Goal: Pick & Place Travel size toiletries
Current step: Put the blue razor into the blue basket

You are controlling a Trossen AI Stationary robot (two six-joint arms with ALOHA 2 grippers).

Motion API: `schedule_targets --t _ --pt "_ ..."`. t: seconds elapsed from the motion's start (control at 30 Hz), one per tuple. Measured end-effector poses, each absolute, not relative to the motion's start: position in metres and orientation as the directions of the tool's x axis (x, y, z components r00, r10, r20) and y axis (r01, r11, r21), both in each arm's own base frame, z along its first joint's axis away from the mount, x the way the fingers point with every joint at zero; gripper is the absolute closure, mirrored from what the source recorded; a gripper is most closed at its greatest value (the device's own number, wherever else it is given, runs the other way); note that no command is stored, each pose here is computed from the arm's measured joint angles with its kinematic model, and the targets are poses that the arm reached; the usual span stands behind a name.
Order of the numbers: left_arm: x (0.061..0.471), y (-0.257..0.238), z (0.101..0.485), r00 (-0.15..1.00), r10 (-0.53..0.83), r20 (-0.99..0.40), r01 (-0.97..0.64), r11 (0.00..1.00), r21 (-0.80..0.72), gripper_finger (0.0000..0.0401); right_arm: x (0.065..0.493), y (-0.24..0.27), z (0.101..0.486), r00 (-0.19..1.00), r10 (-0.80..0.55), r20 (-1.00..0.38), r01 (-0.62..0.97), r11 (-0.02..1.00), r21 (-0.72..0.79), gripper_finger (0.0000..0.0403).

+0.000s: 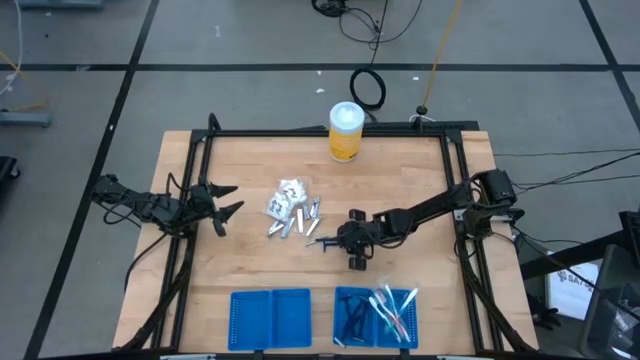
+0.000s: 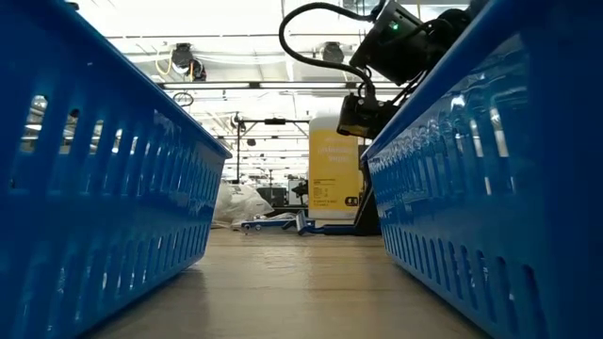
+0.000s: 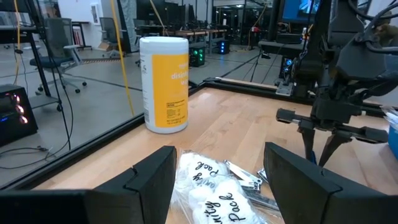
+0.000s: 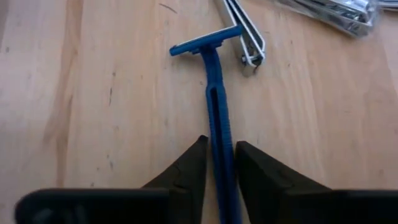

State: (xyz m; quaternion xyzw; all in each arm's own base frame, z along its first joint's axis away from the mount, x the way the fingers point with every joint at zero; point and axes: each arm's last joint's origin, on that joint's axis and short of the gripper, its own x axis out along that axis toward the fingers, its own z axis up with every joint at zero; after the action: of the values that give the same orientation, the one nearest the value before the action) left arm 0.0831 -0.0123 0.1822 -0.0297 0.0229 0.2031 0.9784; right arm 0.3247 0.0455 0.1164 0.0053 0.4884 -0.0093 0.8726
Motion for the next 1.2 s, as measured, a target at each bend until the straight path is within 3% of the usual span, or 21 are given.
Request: schedule_targets --t 0.23,0.4,0.77,1.03,1.2 --pt "0.083 -0.012 0.182 0.916 0.396 -0.057 -0.399 0.916 -0.049 0.0162 0.325 0.045 0.116 0.519 -0.003 -0.855 -0.026 0.999 -0.019 0.0383" --pt "0.083 -0.012 0.182 0.916 0.396 -0.057 -0.399 0.916 -0.049 0.0162 0.324 0.045 0.12 0.531 -0.003 -0.847 -0.03 0.999 -0.022 0.0384" --pt "0.083 -0.012 0.182 0.916 0.396 -0.056 -0.399 0.916 -0.049 0.0162 0.326 0.071 0.16 0.721 0.062 -0.69 -0.15 0.986 -0.068 0.0384" --pt "0.083 -0.012 0.182 0.916 0.396 -0.057 -0.399 0.916 -0.049 0.0162 0.32 0.112 0.188 0.777 0.333 -0.535 -0.412 0.911 -0.032 0.0382" --pt "0.083 -0.012 0.182 0.916 0.396 -0.057 -0.399 0.916 -0.049 0.0162 0.315 0.137 0.198 0.717 0.545 -0.435 -0.594 0.804 0.028 0.0383"
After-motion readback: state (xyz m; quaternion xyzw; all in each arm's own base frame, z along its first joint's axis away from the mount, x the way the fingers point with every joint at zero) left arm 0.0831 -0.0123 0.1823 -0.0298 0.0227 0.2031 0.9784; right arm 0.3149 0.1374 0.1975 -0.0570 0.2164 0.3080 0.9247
